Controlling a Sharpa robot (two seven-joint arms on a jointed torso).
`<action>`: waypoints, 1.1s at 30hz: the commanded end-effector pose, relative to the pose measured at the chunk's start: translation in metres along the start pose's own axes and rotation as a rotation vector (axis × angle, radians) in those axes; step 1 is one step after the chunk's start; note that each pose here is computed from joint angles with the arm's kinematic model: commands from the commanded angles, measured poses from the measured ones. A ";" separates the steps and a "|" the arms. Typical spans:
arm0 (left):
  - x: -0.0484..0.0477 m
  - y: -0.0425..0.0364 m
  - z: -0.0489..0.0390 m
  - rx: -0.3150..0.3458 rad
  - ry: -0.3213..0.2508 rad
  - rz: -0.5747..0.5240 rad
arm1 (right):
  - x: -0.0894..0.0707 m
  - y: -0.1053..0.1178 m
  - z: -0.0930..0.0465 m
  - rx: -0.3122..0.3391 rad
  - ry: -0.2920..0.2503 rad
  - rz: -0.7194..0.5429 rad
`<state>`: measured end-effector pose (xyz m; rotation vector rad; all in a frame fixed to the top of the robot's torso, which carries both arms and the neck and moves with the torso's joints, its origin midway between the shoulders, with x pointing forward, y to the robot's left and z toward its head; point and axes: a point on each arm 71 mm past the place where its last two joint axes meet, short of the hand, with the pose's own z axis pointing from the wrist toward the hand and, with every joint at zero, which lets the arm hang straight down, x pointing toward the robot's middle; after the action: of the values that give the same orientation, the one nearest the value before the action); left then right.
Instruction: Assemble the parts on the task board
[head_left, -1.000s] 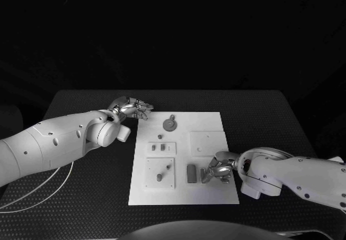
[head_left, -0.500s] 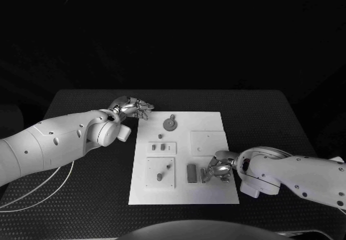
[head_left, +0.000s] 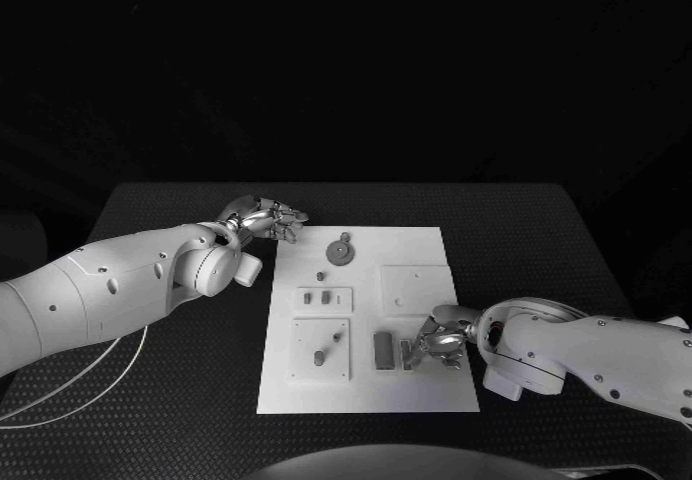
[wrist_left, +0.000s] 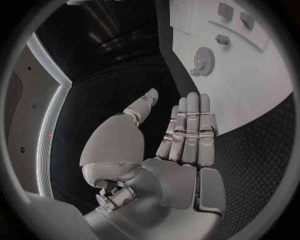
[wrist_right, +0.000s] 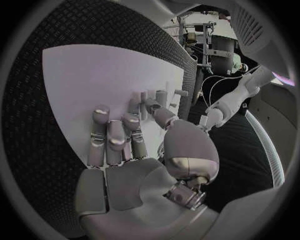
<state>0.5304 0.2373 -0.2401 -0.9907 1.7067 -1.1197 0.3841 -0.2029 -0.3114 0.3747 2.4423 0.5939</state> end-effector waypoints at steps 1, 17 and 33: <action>0.0011 -0.0034 -0.0002 0.039 0.015 -0.002 | -0.005 -0.004 -0.002 -0.015 0.026 0.024; -0.0097 -0.0066 0.0095 0.057 -0.007 -0.047 | -0.148 -0.004 0.003 -0.382 -0.271 0.207; -0.0366 -0.0216 0.0375 0.105 -0.066 -0.063 | -0.216 -0.015 0.042 -0.514 -0.466 0.511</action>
<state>0.5797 0.2582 -0.2234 -1.0163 1.5659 -1.1172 0.5776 -0.2958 -0.2486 0.7882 1.7072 1.0146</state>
